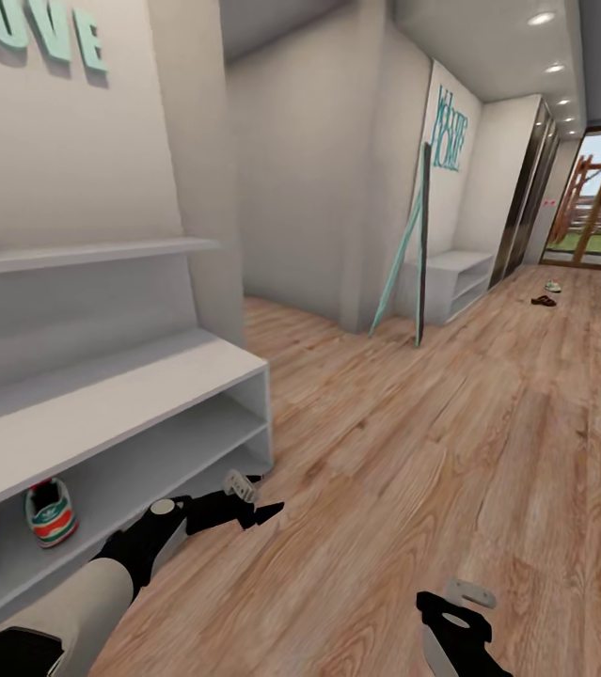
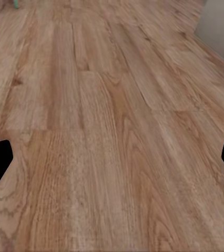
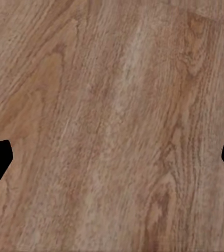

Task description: Pick up the two gym shoes and the two sandals from the corridor floor and place them onto the hallstand (shoe rack) in the corridor, making sure they are on the rack and not on the floor. Arrange them so the two gym shoes are next to each other and the two sandals are next to each other.

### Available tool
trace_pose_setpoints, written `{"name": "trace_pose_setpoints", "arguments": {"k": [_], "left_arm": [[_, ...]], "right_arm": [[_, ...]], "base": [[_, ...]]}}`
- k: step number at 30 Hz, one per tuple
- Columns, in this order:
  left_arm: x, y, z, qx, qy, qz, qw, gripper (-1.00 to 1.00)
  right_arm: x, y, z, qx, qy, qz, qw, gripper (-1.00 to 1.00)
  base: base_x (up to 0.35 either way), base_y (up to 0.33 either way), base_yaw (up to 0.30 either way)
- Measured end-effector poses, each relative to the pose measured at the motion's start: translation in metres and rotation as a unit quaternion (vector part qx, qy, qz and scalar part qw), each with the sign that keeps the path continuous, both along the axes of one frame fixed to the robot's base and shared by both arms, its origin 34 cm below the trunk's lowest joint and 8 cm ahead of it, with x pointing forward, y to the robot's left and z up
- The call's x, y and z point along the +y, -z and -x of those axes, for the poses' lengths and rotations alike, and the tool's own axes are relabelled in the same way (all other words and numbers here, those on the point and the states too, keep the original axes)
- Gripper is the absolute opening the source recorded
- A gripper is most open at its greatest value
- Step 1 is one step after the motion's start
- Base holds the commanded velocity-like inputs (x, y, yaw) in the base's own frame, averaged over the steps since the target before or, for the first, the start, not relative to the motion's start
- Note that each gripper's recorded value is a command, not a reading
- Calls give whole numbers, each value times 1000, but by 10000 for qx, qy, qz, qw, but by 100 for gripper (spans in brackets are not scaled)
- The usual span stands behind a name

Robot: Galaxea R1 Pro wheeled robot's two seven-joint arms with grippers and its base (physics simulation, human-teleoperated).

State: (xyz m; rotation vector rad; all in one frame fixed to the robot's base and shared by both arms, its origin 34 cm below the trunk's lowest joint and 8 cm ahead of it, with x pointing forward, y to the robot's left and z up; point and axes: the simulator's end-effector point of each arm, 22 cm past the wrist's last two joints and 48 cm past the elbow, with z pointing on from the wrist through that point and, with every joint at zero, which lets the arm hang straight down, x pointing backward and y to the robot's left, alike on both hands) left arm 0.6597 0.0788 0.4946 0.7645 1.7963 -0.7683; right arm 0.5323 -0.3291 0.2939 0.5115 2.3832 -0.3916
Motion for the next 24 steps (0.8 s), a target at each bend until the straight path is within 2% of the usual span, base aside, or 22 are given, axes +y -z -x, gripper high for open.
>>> {"name": "trace_pose_setpoints", "arguments": {"k": [16, 24], "left_arm": [[-1, -10, 0, -86, 13, 6, 10000, 100], [-2, -15, 0, -123, 15, 8, 9999, 100]], "right_arm": [[0, -8, -4, -93, 2, -1, 10000, 100], [0, -12, -6, -131, 4, -3, 9999, 100]], "base": [[296, -190, -224], [342, -72, -266]]}}
